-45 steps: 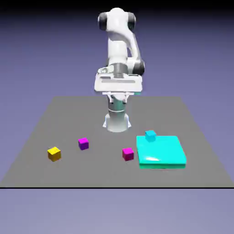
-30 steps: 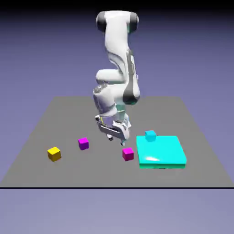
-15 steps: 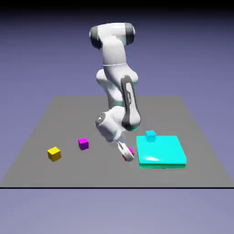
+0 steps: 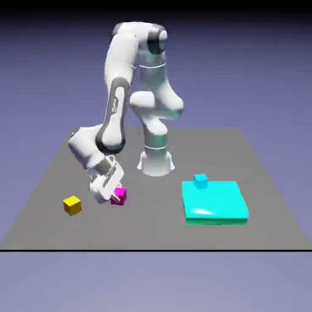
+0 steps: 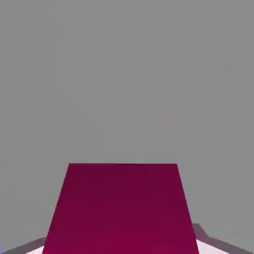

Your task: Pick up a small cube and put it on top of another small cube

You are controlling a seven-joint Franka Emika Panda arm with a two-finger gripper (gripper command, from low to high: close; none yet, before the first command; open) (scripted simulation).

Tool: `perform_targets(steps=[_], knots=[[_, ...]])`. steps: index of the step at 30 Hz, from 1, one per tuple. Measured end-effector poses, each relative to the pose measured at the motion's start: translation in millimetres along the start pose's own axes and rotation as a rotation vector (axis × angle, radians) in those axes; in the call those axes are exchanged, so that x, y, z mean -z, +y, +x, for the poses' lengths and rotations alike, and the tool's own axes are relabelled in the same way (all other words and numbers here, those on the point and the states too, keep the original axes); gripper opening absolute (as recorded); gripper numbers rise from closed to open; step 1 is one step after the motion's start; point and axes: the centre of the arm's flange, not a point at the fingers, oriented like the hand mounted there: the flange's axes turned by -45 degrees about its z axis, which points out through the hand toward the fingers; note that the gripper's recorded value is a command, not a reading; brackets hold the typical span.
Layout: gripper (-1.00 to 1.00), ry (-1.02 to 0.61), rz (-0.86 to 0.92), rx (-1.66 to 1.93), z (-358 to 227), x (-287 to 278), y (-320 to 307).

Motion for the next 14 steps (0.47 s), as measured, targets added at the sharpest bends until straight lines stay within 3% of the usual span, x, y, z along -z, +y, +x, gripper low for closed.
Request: perform_targets(steps=[6, 11, 12, 14], knots=[[-1.0, 0.013, 0.196, -0.306, 110, 96, 16], [-1.0, 0.013, 0.196, -0.306, 122, 33, 6], [1.0, 0.013, 0.196, -0.306, 123, 30, 6], [1.0, 0.013, 0.194, -0.306, 123, 30, 6]])
